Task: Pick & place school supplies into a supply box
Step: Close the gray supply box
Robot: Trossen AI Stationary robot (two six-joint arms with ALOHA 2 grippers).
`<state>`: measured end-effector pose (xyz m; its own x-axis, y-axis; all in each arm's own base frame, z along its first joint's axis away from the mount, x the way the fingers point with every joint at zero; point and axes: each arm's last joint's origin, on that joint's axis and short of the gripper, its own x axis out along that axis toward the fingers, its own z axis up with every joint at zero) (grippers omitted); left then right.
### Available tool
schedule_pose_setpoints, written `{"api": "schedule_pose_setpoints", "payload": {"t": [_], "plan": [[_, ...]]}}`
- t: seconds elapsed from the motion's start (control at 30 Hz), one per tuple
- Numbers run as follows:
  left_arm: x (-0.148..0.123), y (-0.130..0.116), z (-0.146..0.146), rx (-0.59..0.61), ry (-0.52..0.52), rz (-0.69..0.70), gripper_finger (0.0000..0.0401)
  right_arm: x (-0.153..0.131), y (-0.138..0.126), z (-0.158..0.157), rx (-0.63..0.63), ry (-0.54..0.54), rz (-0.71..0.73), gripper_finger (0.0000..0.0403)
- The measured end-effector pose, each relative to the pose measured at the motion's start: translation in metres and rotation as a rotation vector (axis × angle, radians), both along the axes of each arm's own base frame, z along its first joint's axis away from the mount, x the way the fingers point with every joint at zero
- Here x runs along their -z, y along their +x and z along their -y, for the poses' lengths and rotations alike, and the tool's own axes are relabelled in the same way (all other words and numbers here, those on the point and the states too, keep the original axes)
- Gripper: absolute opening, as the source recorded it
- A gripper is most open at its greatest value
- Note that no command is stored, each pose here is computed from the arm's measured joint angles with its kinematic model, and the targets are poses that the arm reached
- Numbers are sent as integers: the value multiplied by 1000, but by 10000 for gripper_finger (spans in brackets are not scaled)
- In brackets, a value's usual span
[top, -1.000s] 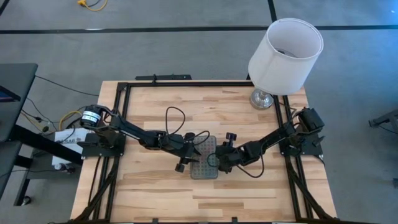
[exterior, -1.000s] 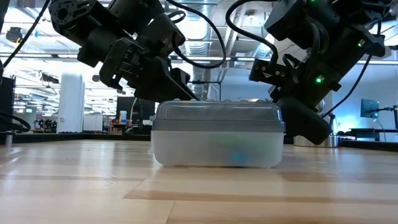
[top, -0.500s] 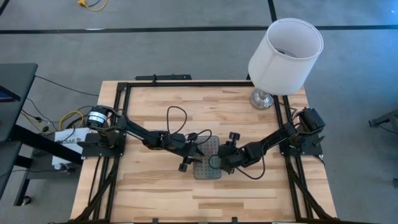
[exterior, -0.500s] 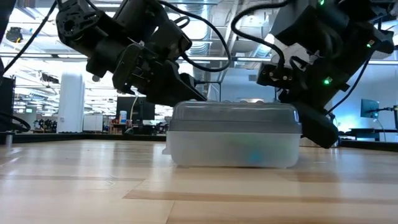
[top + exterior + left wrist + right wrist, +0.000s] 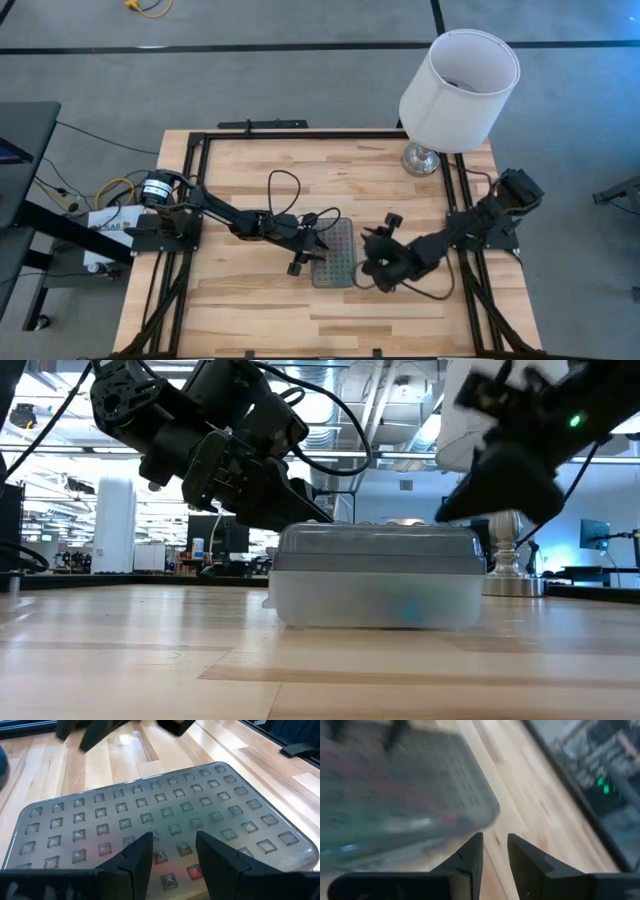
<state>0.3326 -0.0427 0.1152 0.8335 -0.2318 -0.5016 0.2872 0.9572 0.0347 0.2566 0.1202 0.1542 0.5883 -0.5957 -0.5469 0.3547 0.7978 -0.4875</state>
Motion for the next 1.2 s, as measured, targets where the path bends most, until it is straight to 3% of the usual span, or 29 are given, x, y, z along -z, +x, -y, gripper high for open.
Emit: {"api": "schedule_pose_setpoints", "payload": {"t": [0.2, 0.47, 0.83, 1.03, 1.2], "plan": [[0, 0, 0, 0, -1, 3, 146, -5, 6, -22, -167, -37, 84, 85], [0, 0, 0, 1, -1, 4, 146, 7, 16, -10, -347, 94, 122, 85], [0, 0, 0, 1, -1, 3, 146, 17, 17, 9, -318, 215, 121, 85], [0, 0, 0, 1, 0, 5, 146, 20, 15, 11, -318, 215, 127, 85], [-1, 0, 0, 4, 3, 18, 146, 18, 13, 5, -386, 125, 125, 85]]}}
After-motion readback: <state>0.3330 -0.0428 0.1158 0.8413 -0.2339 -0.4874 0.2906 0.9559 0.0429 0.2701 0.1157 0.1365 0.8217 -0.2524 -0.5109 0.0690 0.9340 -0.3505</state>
